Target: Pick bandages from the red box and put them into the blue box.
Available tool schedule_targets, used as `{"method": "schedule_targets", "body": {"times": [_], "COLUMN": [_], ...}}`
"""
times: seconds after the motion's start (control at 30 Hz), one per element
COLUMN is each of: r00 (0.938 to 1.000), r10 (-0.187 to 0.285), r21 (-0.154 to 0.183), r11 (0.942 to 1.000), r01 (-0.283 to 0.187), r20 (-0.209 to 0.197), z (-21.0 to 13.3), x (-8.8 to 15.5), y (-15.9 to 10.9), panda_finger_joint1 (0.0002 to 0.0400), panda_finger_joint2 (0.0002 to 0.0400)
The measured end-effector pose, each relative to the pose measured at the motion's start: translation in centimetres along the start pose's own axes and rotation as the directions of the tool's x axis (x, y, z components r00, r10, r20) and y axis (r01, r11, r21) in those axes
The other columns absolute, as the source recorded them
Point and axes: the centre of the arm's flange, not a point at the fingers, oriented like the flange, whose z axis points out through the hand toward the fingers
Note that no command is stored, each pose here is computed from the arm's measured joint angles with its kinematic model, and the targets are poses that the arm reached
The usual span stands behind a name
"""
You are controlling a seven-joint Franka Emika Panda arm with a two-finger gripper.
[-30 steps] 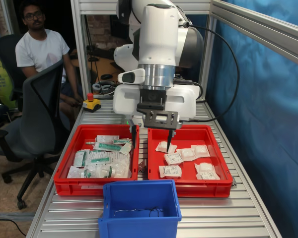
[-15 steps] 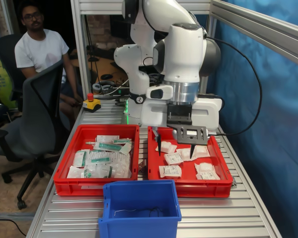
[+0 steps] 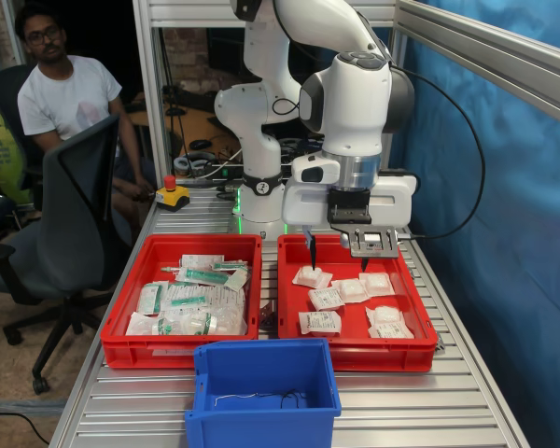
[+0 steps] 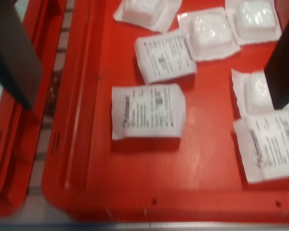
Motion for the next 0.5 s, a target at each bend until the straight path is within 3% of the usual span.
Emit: {"method": "schedule_targets", "body": {"times": [0.17, 0.5], "r00": [0.9998, 0.9999], "r10": [-0.008, -0.015], "r21": [-0.005, 0.030], "r11": [1.0000, 0.9995], "r01": [0.008, 0.014], "r20": [0.017, 0.009], "z": [-0.1, 2.1], "x": [-1.5, -3.4], "y": [2.5, 5.5], "panda_finger_joint1": [0.0400, 0.0400], "panda_finger_joint2": [0.0400, 0.0400]}}
